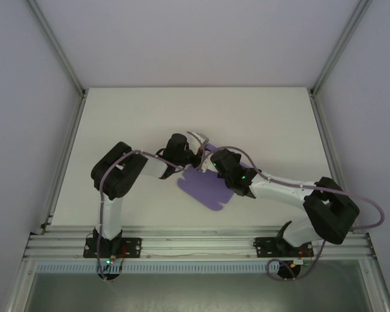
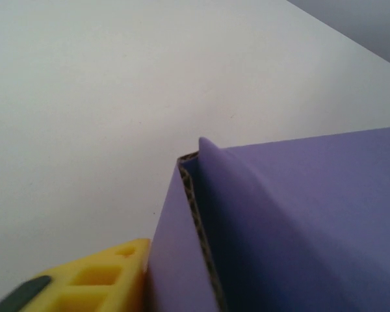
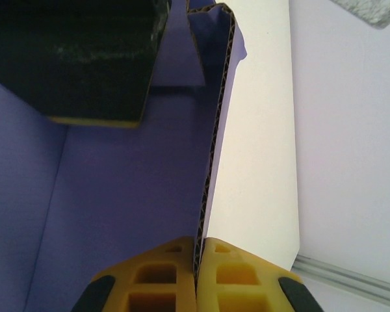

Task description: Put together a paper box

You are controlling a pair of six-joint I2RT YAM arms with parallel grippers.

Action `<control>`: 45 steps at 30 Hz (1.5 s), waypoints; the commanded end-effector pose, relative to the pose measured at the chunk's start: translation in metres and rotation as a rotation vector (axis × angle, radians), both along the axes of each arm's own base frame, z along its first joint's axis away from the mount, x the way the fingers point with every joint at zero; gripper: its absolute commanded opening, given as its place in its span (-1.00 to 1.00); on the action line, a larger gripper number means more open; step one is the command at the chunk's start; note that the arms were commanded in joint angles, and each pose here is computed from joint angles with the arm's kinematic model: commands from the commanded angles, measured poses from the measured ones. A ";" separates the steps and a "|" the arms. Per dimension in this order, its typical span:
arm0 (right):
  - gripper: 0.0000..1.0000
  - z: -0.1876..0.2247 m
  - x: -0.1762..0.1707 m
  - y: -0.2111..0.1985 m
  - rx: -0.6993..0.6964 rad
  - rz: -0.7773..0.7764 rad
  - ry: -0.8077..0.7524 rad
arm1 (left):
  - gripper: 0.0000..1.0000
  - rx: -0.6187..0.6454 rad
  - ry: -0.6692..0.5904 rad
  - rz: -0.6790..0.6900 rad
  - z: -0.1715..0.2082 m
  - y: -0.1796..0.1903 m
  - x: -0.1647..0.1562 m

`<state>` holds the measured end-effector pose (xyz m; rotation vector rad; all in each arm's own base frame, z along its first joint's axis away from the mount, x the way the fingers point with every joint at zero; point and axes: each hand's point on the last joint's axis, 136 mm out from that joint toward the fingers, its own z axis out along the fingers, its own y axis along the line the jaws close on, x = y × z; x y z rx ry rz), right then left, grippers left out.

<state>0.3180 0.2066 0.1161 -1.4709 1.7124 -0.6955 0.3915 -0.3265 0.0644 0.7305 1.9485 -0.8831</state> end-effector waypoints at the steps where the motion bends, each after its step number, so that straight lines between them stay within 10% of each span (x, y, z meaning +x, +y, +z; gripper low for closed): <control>1: -0.98 -0.051 -0.053 0.036 0.029 0.245 0.263 | -0.34 -0.147 -0.132 -0.006 0.060 -0.022 0.005; 6: -0.78 -0.039 -0.048 0.042 0.075 0.238 0.228 | -0.79 -0.112 -0.138 0.120 0.061 -0.014 0.016; 16: 0.21 0.038 -0.030 0.037 0.395 0.075 0.015 | -0.76 -0.099 -0.092 0.146 0.040 -0.007 0.011; 26: 0.60 0.120 -0.020 -0.043 0.848 -0.235 -0.217 | -0.68 -0.003 -0.103 0.104 0.023 -0.002 0.000; 33: 0.57 0.121 0.014 -0.076 1.102 -0.502 -0.101 | -0.64 0.049 -0.119 0.114 0.016 0.004 0.000; 45: 0.33 0.023 0.041 -0.028 0.780 -0.522 0.328 | -0.55 0.094 -0.141 0.177 -0.004 0.014 0.000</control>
